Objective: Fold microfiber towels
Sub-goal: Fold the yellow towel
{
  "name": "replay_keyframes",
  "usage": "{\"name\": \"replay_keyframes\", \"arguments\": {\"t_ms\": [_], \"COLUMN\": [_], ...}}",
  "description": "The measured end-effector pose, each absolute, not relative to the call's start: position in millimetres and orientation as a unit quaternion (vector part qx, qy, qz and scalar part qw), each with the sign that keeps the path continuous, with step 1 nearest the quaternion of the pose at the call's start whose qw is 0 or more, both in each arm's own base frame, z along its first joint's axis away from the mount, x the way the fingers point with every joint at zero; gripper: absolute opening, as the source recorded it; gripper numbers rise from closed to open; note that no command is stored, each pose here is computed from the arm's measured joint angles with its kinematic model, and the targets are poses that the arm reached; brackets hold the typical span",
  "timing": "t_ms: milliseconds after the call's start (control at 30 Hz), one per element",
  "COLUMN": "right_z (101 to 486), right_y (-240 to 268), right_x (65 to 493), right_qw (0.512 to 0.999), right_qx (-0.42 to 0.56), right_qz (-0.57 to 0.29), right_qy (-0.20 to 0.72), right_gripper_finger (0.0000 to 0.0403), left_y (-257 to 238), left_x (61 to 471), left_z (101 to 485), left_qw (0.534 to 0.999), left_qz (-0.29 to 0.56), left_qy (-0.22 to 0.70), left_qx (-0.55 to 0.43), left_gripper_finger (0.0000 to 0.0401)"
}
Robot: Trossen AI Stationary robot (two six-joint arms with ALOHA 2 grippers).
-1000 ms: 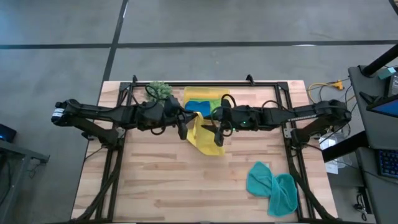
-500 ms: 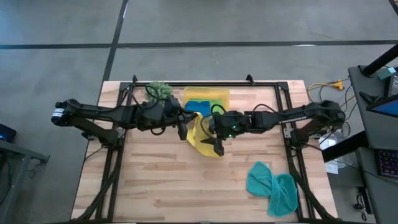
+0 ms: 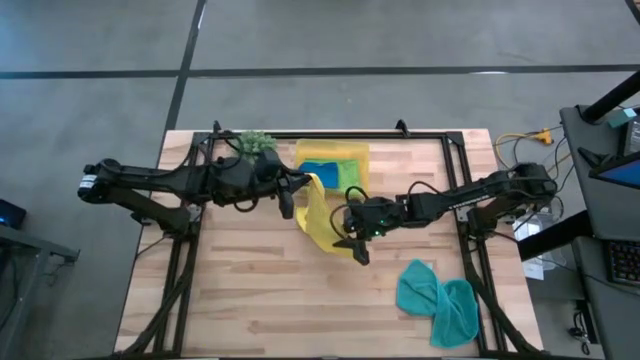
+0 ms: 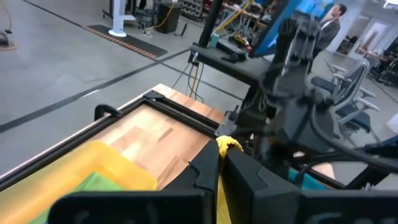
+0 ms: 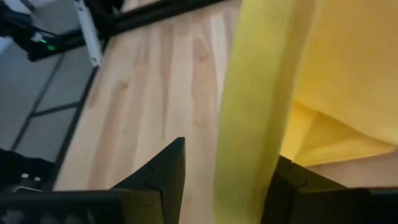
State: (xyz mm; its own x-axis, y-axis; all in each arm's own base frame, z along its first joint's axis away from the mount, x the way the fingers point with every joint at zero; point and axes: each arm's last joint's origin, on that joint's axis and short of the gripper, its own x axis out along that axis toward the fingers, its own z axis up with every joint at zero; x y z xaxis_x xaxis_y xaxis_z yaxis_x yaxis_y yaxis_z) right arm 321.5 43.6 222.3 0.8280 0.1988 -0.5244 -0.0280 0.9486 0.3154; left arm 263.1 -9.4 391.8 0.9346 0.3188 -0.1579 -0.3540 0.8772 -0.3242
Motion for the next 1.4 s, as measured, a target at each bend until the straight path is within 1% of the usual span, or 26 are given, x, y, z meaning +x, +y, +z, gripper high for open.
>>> {"name": "replay_keyframes", "arguments": {"t_ms": [267, 367, 567, 1233, 1400], "right_z": [201.8, 197.3, 191.8, 164.0, 148.1], "right_y": [47.1, 47.2, 48.6, 55.6, 57.3], "right_x": [311.3, 308.4, 304.6, 306.0, 307.7], "right_qw": [0.950, 0.949, 0.942, 0.926, 0.912], "right_qx": [0.192, 0.198, 0.203, 0.206, 0.211], "right_qz": [0.080, 0.088, 0.115, 0.127, 0.142], "right_qy": [0.231, 0.227, 0.241, 0.291, 0.322], "right_gripper_finger": [0.0145, 0.0145, 0.0145, 0.0145, 0.0145], "left_y": [-4.5, -3.8, -1.1, 1.9, 2.6], "left_x": [260.5, 260.3, 260.4, 260.3, 260.3], "left_z": [393.7, 393.8, 393.4, 394.0, 393.9], "left_qw": [0.966, 0.966, 0.964, 0.963, 0.963], "left_qz": [0.183, 0.185, 0.191, 0.196, 0.197], "left_qy": [0.048, 0.047, 0.046, 0.044, 0.044], "left_qx": [-0.177, -0.177, -0.177, -0.178, -0.178], "left_gripper_finger": [0.0000, 0.0000, 0.0000, 0.0000, 0.0000]}}
